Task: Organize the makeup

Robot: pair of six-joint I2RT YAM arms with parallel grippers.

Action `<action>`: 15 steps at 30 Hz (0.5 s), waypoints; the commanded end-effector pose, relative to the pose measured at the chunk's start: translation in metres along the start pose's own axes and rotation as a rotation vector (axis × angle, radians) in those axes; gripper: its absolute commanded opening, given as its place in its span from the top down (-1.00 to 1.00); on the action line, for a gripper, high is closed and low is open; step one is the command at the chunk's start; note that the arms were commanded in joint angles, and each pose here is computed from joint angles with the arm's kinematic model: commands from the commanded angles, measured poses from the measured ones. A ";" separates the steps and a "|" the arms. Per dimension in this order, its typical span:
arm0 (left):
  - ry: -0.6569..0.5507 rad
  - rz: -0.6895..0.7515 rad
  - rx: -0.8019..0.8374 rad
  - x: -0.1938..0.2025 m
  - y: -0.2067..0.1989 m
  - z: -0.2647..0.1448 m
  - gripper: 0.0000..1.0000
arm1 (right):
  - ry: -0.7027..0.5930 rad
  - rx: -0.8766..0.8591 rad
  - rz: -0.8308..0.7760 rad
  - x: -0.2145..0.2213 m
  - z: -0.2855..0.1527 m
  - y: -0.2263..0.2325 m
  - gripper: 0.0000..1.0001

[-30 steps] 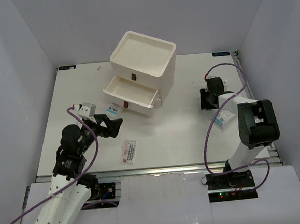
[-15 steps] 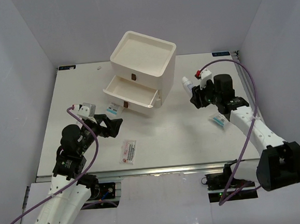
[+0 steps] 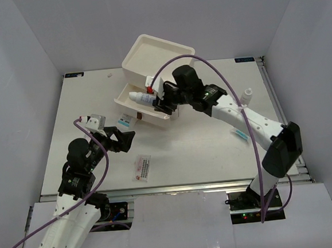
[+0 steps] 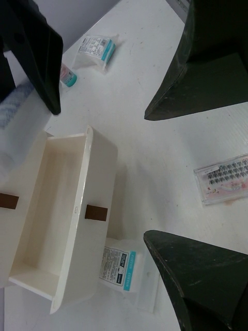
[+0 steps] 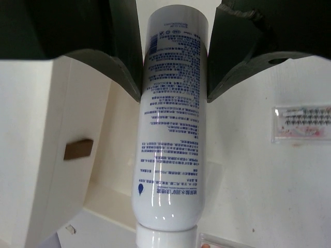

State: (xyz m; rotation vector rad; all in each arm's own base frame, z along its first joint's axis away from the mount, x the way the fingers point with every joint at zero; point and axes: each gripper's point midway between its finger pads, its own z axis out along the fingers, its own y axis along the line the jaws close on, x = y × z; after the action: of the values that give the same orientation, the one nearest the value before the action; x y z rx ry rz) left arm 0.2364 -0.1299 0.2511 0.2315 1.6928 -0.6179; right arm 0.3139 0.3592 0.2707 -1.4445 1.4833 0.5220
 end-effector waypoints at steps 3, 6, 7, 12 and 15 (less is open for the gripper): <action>-0.023 0.014 -0.028 -0.006 0.004 -0.003 -0.96 | 0.079 0.126 0.023 0.006 0.055 -0.045 0.53; -0.025 0.015 -0.025 -0.006 0.003 -0.003 -0.96 | 0.094 0.145 0.032 0.009 0.068 -0.053 0.24; -0.025 0.016 -0.024 -0.006 0.003 -0.004 -0.96 | 0.096 0.152 0.034 0.010 0.071 -0.055 0.11; -0.027 0.017 -0.018 -0.007 0.002 -0.004 -0.96 | 0.097 0.163 0.030 0.009 0.070 -0.058 -0.37; -0.028 0.017 -0.013 -0.007 0.001 -0.004 -0.96 | 0.069 0.116 0.028 0.000 0.062 -0.048 -0.49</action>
State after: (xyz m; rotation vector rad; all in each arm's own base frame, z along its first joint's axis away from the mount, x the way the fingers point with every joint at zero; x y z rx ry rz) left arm 0.2360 -0.1269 0.2545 0.2238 1.6775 -0.6032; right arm 0.3826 0.3929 0.1862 -1.4392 1.7171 0.3548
